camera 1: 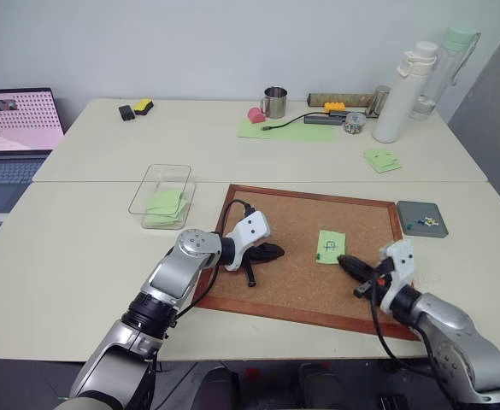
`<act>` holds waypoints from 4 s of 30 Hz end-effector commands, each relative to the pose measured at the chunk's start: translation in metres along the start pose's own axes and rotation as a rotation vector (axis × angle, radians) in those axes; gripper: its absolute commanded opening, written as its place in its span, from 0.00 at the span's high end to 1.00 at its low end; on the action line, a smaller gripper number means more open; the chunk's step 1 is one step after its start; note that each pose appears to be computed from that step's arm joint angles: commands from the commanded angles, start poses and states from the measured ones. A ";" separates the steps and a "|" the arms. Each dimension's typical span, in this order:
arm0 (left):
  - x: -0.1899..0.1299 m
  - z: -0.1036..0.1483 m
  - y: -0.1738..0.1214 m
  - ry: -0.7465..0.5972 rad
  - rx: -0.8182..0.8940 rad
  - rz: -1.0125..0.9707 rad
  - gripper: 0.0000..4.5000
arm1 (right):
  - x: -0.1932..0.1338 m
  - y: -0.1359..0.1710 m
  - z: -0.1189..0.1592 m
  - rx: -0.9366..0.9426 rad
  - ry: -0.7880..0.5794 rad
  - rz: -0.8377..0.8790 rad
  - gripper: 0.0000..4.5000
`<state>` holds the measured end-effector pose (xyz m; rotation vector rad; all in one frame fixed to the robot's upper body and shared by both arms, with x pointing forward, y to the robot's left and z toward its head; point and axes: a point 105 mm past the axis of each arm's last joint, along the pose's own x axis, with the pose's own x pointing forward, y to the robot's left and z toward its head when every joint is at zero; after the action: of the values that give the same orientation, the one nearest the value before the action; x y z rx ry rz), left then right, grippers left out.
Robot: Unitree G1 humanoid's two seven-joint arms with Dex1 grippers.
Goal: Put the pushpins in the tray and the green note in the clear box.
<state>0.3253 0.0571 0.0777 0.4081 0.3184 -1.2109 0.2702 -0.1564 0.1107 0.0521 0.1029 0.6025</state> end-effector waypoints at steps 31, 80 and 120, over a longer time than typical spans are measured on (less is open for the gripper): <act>-0.007 -0.032 -0.007 0.108 -0.082 0.013 1.00 | -0.033 -0.178 0.030 0.008 -0.005 -0.535 0.76; -0.006 -0.028 -0.008 0.100 -0.071 0.006 1.00 | 0.041 0.028 -0.030 -0.070 0.143 0.060 0.84; -0.022 0.082 -0.013 -0.438 -0.560 -0.207 0.71 | 0.016 0.005 0.048 -0.625 0.069 0.231 1.00</act>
<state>0.3121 0.0357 0.1365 -0.2871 0.3314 -1.2798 0.2944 -0.1560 0.1454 -0.4825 0.0481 0.7823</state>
